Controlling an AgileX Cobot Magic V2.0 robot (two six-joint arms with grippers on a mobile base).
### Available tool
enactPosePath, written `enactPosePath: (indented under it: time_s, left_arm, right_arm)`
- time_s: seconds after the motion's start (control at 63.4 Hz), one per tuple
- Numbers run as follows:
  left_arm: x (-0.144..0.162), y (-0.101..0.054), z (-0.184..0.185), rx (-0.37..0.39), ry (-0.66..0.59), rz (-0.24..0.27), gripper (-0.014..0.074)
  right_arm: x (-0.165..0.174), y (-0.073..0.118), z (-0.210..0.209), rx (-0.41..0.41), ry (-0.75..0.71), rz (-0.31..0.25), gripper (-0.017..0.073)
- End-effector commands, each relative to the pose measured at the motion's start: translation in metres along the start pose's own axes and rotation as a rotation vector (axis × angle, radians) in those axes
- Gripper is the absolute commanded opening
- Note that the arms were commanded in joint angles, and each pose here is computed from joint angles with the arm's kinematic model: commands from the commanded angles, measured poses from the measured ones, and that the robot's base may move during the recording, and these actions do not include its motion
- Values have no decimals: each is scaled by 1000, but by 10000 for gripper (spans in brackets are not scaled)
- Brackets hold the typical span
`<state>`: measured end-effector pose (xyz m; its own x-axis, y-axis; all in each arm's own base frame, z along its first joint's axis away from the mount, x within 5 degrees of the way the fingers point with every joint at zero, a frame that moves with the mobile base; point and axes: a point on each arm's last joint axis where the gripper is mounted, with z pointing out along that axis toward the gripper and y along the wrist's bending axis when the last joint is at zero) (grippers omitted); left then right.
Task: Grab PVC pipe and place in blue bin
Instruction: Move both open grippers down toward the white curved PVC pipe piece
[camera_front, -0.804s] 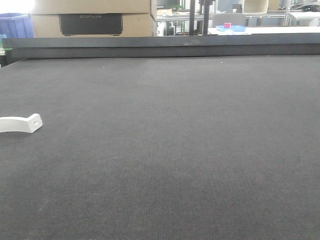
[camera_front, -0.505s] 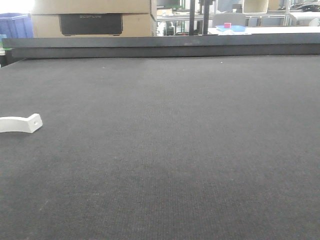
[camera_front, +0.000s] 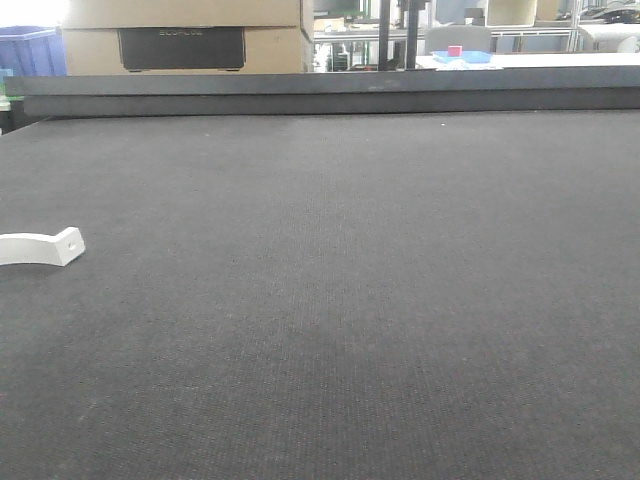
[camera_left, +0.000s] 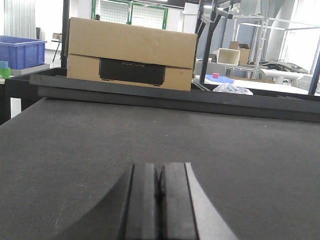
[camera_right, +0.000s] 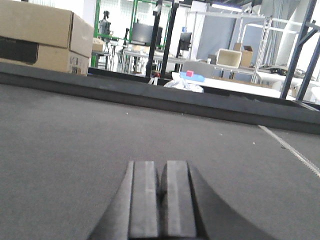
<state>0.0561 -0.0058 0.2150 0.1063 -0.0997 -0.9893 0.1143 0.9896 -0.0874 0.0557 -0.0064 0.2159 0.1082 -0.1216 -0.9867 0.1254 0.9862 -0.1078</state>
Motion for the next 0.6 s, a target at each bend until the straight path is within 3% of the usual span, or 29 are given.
enactPosePath:
  time_s: [0.0,0.158,0.315,0.441,0.583]
  left_arm:
    - [-4,0,0,-1,-32,5,-111]
    - [-35,-3,-4,2,-22,7,-111]
    - [-90,-6,-17,-23,-3,105,-111]
    - [-126,-8,-11,-42,88,113,-111]
    - [-152,-10,17,-55,312,87,-111]
  right_arm:
    - [-12,-2,-1,18,-126,-3,-168]
    - [-46,-5,-5,17,-160,-2,-168]
    - [-96,-9,-19,-13,-70,-5,-168]
    - [-134,-11,-20,-44,43,2,-168]
    - [-161,-13,3,-75,227,0,-168]
